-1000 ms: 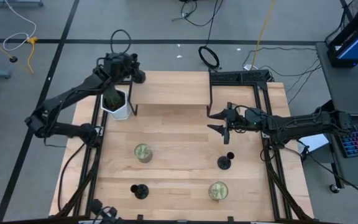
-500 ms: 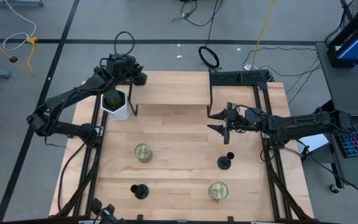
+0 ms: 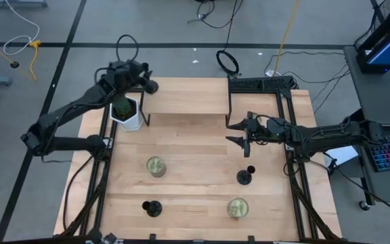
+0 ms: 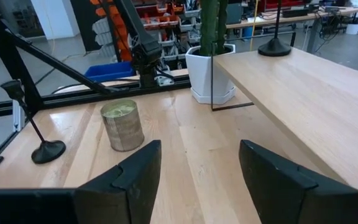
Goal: Pick & Place candle stick holders
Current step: Put the top black candle holder on the shelf
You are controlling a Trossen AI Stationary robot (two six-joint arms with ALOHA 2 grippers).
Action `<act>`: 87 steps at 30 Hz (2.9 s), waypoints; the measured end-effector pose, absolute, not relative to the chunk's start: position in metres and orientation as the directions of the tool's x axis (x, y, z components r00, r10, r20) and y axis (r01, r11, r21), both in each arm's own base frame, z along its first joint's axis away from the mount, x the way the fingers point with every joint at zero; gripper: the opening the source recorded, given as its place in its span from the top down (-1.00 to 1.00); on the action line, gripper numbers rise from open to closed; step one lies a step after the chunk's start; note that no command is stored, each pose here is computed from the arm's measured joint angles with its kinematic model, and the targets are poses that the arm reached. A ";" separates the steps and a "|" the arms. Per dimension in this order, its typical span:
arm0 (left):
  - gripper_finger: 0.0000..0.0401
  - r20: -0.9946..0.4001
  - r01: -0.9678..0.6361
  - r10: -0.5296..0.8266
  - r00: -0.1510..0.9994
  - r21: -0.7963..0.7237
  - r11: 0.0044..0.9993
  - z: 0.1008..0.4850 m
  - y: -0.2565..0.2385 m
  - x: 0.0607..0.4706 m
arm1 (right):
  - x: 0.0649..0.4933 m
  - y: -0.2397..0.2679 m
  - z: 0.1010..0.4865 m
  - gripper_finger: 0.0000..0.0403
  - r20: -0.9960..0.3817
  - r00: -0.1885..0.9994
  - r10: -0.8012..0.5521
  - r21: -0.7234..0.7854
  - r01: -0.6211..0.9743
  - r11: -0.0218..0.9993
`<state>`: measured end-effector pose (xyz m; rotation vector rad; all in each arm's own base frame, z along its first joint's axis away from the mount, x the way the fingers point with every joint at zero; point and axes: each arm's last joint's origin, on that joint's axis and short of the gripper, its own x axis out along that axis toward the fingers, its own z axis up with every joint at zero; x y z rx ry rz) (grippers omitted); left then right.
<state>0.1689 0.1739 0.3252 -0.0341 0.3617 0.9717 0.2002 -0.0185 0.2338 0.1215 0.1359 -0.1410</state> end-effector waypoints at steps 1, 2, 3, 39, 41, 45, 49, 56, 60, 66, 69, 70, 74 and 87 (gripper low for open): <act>0.24 -0.312 -0.808 0.798 0.516 0.131 0.574 0.327 0.170 0.168 | 0.200 -0.018 0.234 -0.05 -0.143 0.981 -0.131 0.111 0.148 0.983; 0.24 -0.305 -0.805 0.795 0.524 0.130 0.580 0.329 0.167 0.167 | 0.200 -0.018 0.234 -0.05 -0.143 0.981 -0.131 0.111 0.148 0.983; 0.24 -0.296 -0.801 0.793 0.532 0.128 0.585 0.332 0.164 0.166 | 0.200 -0.018 0.234 -0.04 -0.143 0.981 -0.131 0.111 0.148 0.983; 0.24 -0.517 -0.743 0.724 0.457 0.226 0.630 0.309 0.123 0.182 | 0.202 0.002 0.238 -0.15 -0.099 0.994 0.054 0.123 -0.042 0.992; 0.24 -0.555 -0.739 0.709 0.435 0.229 0.634 0.304 0.123 0.181 | 0.201 0.003 0.238 -0.14 -0.103 0.993 0.062 0.123 -0.049 0.991; 0.24 -0.594 -0.708 0.646 0.479 0.174 0.685 0.296 0.125 0.190 | 0.201 0.003 0.238 -0.14 -0.102 0.993 0.063 0.116 -0.051 0.992; 0.24 -0.608 -0.705 0.606 0.513 0.104 0.701 0.287 0.132 0.204 | 0.201 0.003 0.238 -0.13 -0.102 0.993 0.062 0.113 -0.051 0.992; 0.29 -0.592 -0.735 0.642 0.487 0.120 0.668 0.276 0.143 0.218 | 0.201 0.003 0.238 -0.13 -0.102 0.993 0.062 0.115 -0.050 0.992; 0.55 -0.587 -0.740 0.654 0.477 0.133 0.659 0.276 0.143 0.218 | 0.201 0.003 0.238 -0.13 -0.102 0.993 0.062 0.112 -0.051 0.992; 0.92 -0.549 -0.743 0.676 0.492 0.141 0.654 0.281 0.146 0.218 | 0.201 0.003 0.238 -0.12 -0.102 0.993 0.062 0.091 -0.053 0.995; 0.87 -0.505 -0.770 0.711 0.490 0.132 0.625 0.285 0.153 0.217 | 0.201 0.003 0.238 -0.12 -0.103 0.993 0.062 0.090 -0.053 0.995; 0.87 -0.496 -0.779 0.719 0.486 0.128 0.614 0.286 0.156 0.215 | 0.201 0.003 0.238 -0.12 -0.103 0.993 0.062 0.090 -0.052 0.995; 0.93 -0.481 -0.821 0.747 0.459 0.090 0.563 0.288 0.171 0.205 | 0.201 0.003 0.237 -0.12 -0.107 0.992 0.062 0.090 -0.052 0.995; 0.91 -0.509 -0.845 0.724 0.465 -0.012 0.534 0.285 0.198 0.182 | 0.201 0.003 0.236 -0.12 -0.117 0.991 0.062 0.091 -0.051 0.995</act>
